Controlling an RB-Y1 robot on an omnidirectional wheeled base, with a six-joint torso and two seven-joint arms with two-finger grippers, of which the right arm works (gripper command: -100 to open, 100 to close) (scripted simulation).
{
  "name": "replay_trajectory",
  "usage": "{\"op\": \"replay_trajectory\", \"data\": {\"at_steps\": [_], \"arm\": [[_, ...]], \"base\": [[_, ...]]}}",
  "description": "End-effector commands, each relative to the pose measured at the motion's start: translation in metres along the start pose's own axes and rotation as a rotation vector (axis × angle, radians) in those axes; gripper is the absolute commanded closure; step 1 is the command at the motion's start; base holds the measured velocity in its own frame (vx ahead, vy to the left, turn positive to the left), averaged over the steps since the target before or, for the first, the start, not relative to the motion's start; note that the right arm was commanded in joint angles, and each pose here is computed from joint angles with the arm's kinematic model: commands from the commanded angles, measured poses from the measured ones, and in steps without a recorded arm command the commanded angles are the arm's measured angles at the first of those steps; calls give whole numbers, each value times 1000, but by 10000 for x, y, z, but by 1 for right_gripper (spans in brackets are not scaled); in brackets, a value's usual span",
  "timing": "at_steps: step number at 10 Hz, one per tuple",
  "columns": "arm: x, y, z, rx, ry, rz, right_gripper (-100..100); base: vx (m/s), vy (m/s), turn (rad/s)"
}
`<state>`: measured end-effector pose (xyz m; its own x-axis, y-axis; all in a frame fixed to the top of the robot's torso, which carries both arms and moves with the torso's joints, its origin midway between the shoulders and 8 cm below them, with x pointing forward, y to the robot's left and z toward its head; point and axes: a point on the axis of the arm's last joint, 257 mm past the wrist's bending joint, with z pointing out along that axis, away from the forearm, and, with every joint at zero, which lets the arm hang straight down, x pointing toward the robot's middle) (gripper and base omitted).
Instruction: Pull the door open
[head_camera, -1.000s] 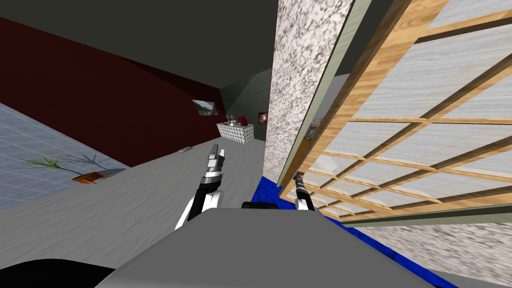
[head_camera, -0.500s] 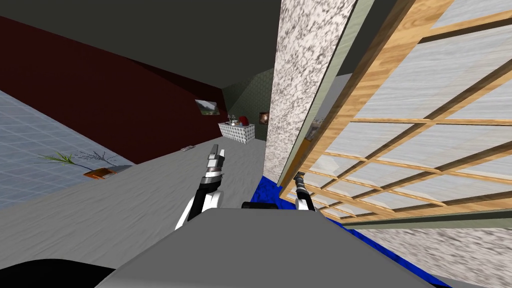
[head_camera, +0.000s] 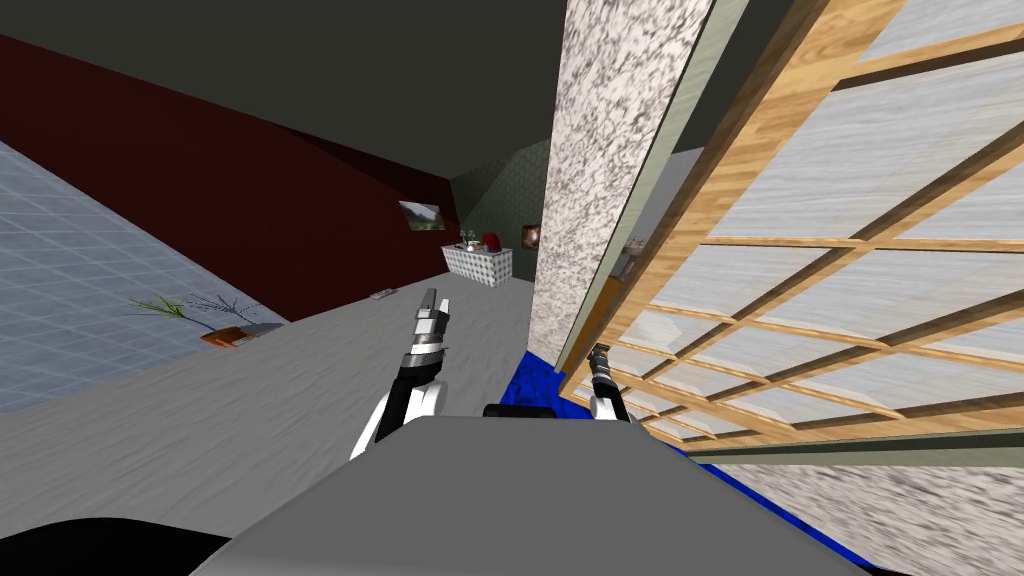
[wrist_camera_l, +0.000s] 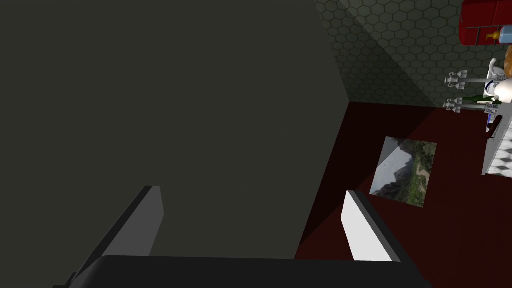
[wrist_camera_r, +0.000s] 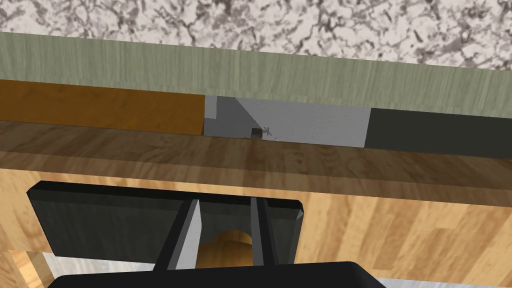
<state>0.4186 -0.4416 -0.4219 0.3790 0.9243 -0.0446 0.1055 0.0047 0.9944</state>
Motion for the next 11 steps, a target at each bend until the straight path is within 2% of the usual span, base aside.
{"op": "replay_trajectory", "data": {"at_steps": [1, 6, 7, 8, 11], "arm": [[-240, -65, -52, 17, -33, 23, 100], [-250, -39, -54, 4, -35, 146, 100], [-228, 33, -20, -13, -31, 157, 100], [-250, -39, -54, 4, -35, 154, 100], [-257, -22, -55, -5, -36, 241, 100]], "base": [[-38, -22, 51], [-33, -12, 53], [-35, -8, 27], [-23, -3, 21], [-47, -10, 63]]}}
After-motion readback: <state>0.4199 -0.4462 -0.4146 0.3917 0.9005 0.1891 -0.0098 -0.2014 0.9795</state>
